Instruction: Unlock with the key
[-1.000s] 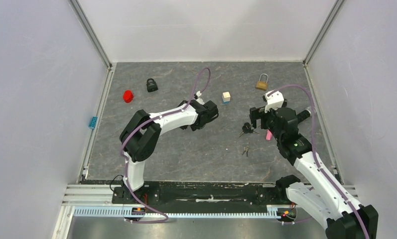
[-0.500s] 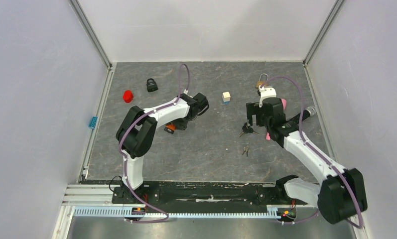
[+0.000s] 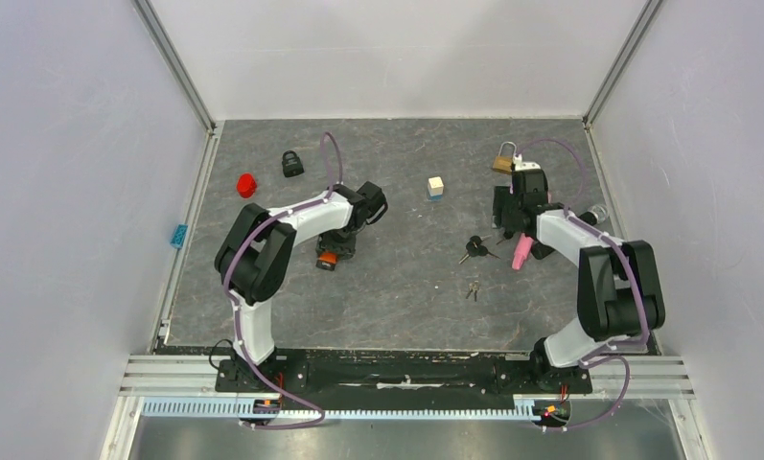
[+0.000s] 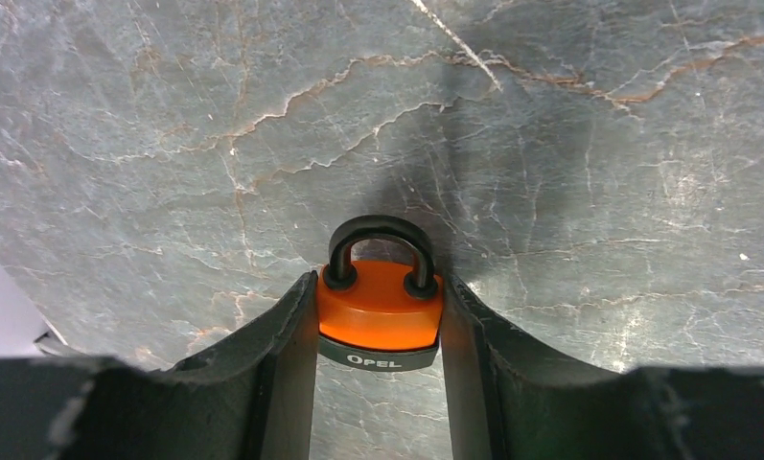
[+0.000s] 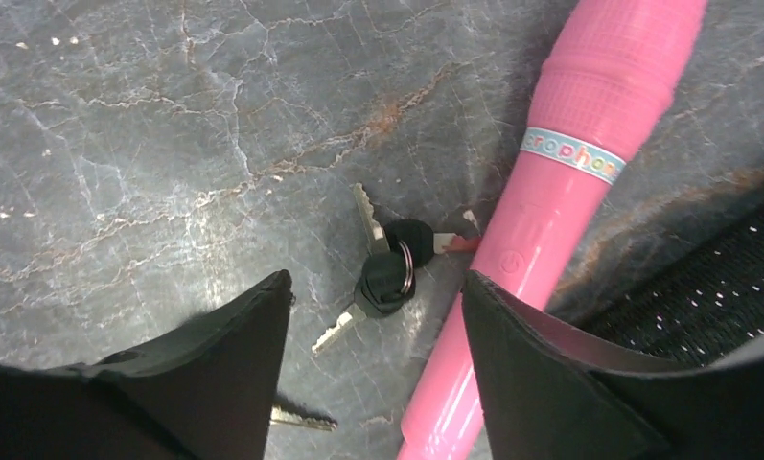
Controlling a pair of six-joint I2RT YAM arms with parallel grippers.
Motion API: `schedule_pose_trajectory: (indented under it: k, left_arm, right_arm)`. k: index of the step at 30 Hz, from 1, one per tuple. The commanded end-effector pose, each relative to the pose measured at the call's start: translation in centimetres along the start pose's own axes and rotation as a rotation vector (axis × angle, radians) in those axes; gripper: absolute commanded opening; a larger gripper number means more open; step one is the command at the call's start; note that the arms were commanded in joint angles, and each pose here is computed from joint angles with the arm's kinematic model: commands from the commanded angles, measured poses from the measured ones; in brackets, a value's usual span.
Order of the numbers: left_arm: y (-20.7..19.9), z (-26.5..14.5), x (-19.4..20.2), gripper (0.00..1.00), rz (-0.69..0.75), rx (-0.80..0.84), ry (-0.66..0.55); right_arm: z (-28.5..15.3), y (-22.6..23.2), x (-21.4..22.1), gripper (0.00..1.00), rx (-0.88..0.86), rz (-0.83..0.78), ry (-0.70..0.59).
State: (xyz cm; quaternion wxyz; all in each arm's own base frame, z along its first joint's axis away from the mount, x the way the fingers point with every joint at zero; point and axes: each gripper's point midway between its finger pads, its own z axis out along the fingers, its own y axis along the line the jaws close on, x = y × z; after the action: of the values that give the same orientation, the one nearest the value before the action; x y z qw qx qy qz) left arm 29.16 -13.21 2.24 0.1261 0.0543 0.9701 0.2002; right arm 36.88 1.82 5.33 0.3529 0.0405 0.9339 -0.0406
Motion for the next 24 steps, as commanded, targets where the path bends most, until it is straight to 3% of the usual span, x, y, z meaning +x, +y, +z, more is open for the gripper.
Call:
schedule_pose_trajectory:
  k: [1,13,22,24]
  left_arm:
    - [-1.7,0.0,0.2,0.15,-0.13,0.107,0.007]
    - [-1.1,-0.8,0.1,0.59,-0.185,0.165,-0.01]
    - [0.6,-4.0,-1.5,0.68,-0.259,0.226,-0.093]
    - [1.4,-5.0,-1.9,0.69,-0.283,0.236,-0.121]
  right_arm:
    - [1.5,0.9,-2.2,0.63,-0.038,0.02,-0.035]
    - [3.5,0.7,1.5,0.41,-0.026,-0.03,0.072]
    - [2.2,1.7,-0.3,0.03,-0.099,-0.053,0.002]
    - [1.4,2.3,-1.2,0.0,-0.126,-0.061,-0.038]
